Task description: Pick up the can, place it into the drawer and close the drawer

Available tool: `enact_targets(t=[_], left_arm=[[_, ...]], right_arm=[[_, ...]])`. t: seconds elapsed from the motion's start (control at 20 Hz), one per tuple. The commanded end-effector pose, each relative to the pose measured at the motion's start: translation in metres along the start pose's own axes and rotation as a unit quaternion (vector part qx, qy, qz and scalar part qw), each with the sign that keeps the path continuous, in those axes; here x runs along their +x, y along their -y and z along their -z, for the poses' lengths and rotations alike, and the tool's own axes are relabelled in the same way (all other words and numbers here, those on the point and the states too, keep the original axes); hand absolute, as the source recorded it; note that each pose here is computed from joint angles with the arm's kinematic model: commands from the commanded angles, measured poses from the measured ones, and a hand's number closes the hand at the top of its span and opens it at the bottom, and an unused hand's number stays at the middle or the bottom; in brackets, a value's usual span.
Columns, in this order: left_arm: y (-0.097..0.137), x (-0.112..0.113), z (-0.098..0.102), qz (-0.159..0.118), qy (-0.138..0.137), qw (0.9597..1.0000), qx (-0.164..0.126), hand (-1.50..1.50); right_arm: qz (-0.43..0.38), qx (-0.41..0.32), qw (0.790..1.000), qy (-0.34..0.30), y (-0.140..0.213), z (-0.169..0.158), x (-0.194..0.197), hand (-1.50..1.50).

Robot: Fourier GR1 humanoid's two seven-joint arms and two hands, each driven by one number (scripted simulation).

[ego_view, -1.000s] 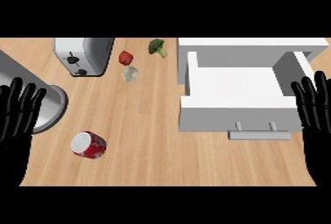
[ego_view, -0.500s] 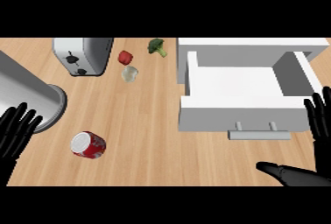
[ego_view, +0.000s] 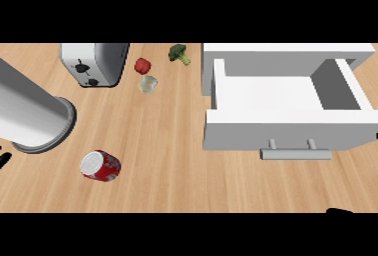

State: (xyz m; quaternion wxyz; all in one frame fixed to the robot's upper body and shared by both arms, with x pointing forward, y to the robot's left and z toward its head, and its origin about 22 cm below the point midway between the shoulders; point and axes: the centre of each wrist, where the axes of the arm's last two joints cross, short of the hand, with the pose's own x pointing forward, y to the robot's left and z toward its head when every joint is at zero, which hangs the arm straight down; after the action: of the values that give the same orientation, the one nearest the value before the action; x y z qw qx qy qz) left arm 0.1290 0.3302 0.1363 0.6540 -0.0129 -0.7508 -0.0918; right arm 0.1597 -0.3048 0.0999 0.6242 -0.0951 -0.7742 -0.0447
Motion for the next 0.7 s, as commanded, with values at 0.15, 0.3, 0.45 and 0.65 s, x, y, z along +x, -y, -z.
enact_targets(t=[0.15,0.3,0.45,0.65], left_arm=[[-0.007,0.01,-0.018,-0.03,-0.006,0.9994,0.014,-1.5],[-0.015,-0.001,-0.015,-0.059,-0.018,0.9975,0.035,-1.5],[-0.012,0.001,-0.005,-0.111,-0.035,0.9924,0.038,-1.5],[-0.005,0.013,-0.011,-0.133,-0.05,0.9898,0.016,-1.5]], right_arm=[[0.009,-0.003,1.0,0.007,0.04,-0.019,-0.012,-1.5],[0.0,0.0,1.0,0.003,0.048,-0.03,-0.014,-1.5],[0.01,0.006,1.0,-0.002,0.034,-0.033,-0.019,-1.5],[0.008,-0.007,1.0,-0.004,0.07,-0.03,-0.015,-1.5]])
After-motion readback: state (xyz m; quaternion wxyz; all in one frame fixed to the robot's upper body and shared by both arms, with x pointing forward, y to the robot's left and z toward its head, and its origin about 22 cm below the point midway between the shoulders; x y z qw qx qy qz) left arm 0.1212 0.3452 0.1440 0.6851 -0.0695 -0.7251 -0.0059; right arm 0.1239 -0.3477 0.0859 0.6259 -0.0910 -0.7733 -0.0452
